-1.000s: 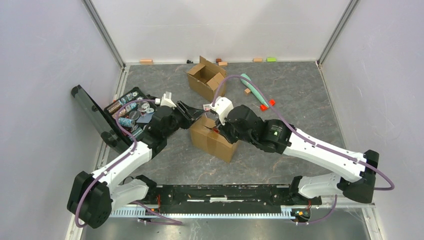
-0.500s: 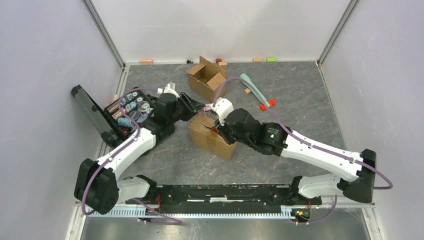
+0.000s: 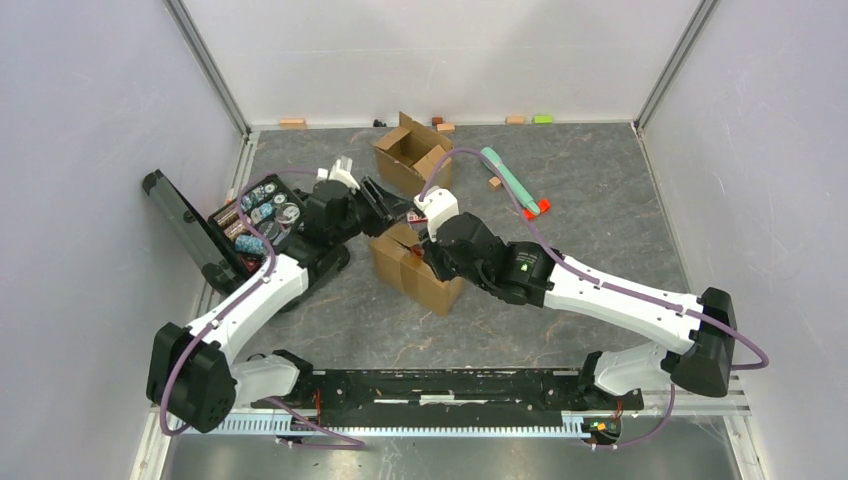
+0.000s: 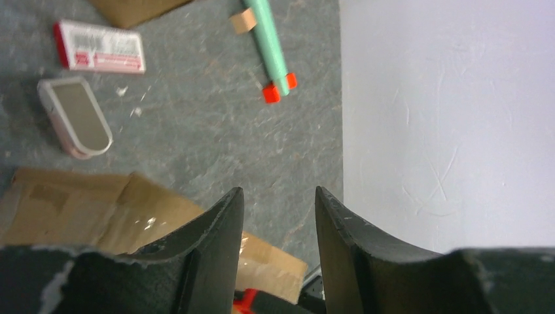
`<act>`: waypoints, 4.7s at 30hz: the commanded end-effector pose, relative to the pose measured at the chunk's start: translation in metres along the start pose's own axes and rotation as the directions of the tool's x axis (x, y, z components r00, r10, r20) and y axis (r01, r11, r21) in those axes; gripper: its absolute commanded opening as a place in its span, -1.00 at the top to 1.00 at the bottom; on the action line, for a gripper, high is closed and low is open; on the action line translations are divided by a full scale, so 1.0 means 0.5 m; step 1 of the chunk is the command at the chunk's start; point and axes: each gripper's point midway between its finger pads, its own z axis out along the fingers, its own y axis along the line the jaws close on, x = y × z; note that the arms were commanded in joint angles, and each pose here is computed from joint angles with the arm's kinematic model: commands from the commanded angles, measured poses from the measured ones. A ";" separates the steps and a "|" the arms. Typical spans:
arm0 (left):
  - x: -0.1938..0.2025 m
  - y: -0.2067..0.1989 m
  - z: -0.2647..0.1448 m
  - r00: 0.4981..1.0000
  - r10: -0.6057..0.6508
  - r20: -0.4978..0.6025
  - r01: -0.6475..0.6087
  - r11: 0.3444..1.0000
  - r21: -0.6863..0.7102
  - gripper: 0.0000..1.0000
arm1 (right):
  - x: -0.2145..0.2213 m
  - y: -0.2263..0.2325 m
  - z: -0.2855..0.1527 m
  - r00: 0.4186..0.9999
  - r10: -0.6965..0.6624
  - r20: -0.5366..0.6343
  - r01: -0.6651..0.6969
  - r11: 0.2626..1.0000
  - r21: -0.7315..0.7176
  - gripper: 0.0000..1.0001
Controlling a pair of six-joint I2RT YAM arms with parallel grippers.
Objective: Unpack the express box
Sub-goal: Cut the express box at the center of the board.
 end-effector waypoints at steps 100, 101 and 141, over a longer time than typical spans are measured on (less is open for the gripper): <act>0.122 0.272 0.016 0.986 -0.117 -0.122 0.082 0.961 -0.266 -0.04 | 0.006 0.063 -0.048 0.970 -0.143 -0.195 0.156 0.986 0.052 1.00; 0.124 0.273 0.017 0.985 -0.118 -0.125 0.082 0.962 -0.262 -0.04 | 0.010 0.062 -0.050 0.967 -0.151 -0.203 0.165 0.985 0.051 1.00; 0.125 0.289 0.016 0.985 -0.116 -0.131 0.081 0.966 -0.245 -0.01 | 0.107 0.037 -0.162 0.938 -0.162 -0.308 0.170 0.985 0.001 1.00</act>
